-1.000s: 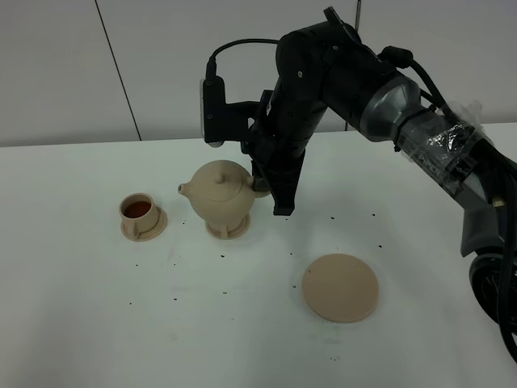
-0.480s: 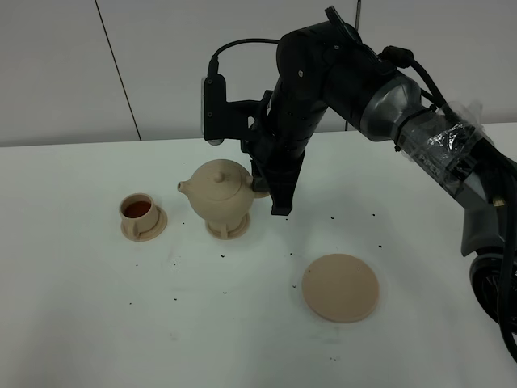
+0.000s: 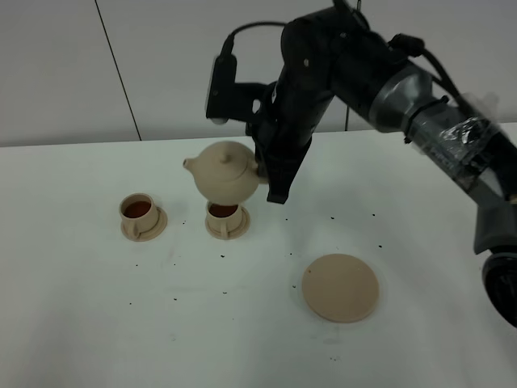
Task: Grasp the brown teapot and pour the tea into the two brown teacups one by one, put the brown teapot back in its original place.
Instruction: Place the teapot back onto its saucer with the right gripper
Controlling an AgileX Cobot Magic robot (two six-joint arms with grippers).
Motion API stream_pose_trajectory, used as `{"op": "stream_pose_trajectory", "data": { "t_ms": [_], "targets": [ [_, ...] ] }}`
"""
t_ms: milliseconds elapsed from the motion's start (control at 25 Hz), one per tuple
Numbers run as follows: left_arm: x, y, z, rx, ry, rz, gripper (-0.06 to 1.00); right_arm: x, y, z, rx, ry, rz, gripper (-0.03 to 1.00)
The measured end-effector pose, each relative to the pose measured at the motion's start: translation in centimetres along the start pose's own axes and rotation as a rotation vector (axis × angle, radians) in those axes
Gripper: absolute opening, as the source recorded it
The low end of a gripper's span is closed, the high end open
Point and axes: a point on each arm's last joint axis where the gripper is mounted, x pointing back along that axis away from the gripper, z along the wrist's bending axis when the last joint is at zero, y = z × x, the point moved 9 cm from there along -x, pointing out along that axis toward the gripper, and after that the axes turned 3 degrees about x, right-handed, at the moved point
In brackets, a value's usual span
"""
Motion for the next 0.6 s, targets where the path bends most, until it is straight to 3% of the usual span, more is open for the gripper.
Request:
{"op": "stream_pose_trajectory", "data": {
  "t_ms": [200,600],
  "targets": [
    [0.0,0.0,0.0,0.0,0.0,0.0,0.24,1.8,-1.5,0.2,-0.033,-0.026,0.066,0.09],
    [0.0,0.0,0.0,0.0,0.0,0.0,0.24,1.0,-6.6,4.8,-0.151,0.12,0.199,0.09]
  ]
}}
